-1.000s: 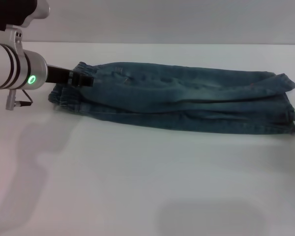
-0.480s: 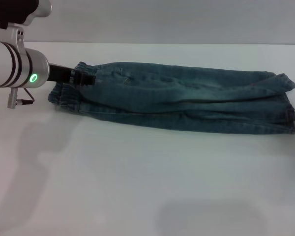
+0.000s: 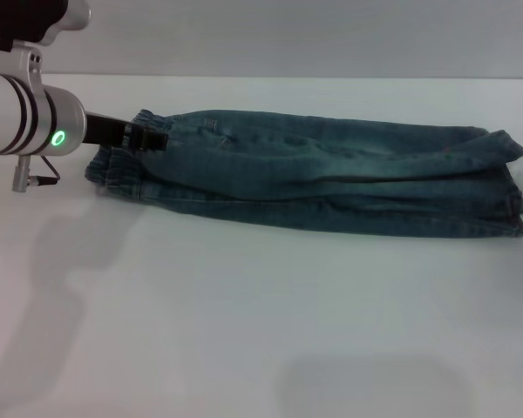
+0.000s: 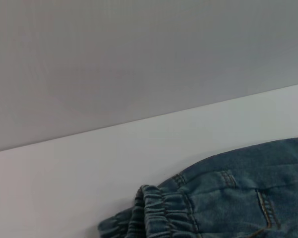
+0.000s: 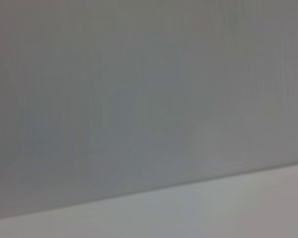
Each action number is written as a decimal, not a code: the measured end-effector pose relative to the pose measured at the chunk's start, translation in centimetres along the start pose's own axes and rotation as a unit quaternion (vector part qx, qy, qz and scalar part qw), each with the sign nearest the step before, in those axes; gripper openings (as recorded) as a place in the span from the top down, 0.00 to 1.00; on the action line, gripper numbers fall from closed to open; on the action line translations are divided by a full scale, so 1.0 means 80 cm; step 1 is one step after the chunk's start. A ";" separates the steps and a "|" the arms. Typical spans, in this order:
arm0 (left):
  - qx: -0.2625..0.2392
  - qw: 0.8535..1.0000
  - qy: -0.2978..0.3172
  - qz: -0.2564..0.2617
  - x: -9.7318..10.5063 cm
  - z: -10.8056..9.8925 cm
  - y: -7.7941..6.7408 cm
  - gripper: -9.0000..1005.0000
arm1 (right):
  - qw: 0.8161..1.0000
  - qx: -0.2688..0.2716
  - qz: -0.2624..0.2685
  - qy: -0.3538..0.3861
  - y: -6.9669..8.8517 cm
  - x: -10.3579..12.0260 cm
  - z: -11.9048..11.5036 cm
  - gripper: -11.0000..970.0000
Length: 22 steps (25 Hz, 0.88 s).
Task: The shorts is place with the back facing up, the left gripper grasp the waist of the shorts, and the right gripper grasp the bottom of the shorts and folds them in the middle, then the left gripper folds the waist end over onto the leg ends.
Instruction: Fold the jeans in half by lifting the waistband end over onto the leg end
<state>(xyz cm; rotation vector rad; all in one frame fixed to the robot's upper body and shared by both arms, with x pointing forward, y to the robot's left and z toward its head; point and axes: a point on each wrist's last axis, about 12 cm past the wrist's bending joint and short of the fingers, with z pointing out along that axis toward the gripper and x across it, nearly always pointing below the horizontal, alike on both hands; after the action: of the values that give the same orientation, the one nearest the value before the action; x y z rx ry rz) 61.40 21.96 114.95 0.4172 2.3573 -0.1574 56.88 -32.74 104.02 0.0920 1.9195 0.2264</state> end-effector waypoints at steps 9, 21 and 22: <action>-0.003 1.000 0.005 -0.001 0.002 0.006 0.001 0.27 | 0.999 -0.026 -0.026 -0.019 0.008 -0.021 0.010 0.99; -0.042 0.999 0.031 -0.016 0.002 0.008 0.036 0.24 | 0.994 -0.097 -0.034 -0.025 0.056 0.041 -0.044 0.99; -0.042 0.999 0.031 -0.016 0.002 0.008 0.036 0.24 | 0.995 -0.095 -0.031 -0.026 0.054 0.042 -0.048 0.99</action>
<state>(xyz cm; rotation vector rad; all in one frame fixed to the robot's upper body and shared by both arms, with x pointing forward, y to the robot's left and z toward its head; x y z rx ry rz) 62.69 24.53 114.36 0.3494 2.4236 -0.0616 51.91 -28.34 103.11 -0.0875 1.8376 0.3605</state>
